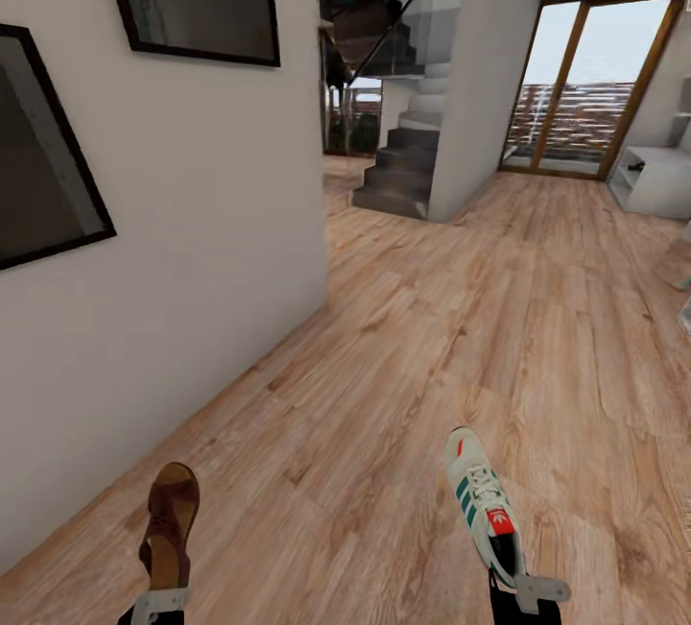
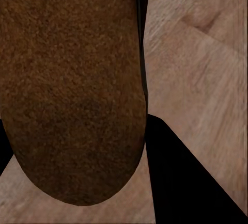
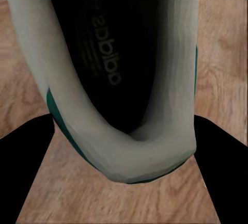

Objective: Pick up the two gym shoes and the two sandals from the corridor floor and place them onto the hallstand (shoe rack) in the corridor, making sure they are on the rack and not on the floor. Arrange them so the two gym shoes are next to each other and the two sandals are next to each other.

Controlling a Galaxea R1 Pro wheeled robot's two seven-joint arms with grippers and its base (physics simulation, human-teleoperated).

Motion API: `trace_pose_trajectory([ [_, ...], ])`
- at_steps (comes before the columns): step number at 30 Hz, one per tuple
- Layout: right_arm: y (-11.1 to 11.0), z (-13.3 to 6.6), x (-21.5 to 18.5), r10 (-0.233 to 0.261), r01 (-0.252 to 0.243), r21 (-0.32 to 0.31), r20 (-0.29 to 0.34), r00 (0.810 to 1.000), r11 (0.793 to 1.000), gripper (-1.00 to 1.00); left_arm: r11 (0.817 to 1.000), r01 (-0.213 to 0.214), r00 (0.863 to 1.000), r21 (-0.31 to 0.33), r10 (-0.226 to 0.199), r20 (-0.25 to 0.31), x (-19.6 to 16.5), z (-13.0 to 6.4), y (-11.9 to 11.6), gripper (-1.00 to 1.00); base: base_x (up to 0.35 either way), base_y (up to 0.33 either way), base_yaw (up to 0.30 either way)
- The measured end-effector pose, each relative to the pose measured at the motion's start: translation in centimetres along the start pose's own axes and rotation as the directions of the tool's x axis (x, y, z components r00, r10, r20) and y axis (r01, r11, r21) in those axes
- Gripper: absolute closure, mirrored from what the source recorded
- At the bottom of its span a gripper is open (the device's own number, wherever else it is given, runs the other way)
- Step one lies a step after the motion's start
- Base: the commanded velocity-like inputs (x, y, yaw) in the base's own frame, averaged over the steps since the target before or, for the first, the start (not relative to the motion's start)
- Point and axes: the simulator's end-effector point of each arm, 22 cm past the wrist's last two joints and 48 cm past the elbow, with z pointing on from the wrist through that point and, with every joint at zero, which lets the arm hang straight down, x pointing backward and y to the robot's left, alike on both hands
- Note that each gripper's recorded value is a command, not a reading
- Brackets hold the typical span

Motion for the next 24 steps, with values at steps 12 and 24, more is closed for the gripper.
trace_pose_trajectory([
  [12, 0.0, 0.0, 0.0, 0.0, 0.0, 0.0, 0.0, 1.0, 1.0, 1.0, 1.0, 0.0, 1.0, -0.001, 0.0, 0.001, -0.04, 0.0, 0.03, 1.0, 0.288, -0.187, -0.3],
  [24, 0.0, 0.0, 0.01, 0.0, 0.0, 0.0, 0.0, 1.0, 1.0, 1.0, 1.0, -0.001, 1.0, 0.001, 0.001, 0.0, -0.01, 0.0, 0.0, 1.0, 0.319, -0.058, -0.3],
])
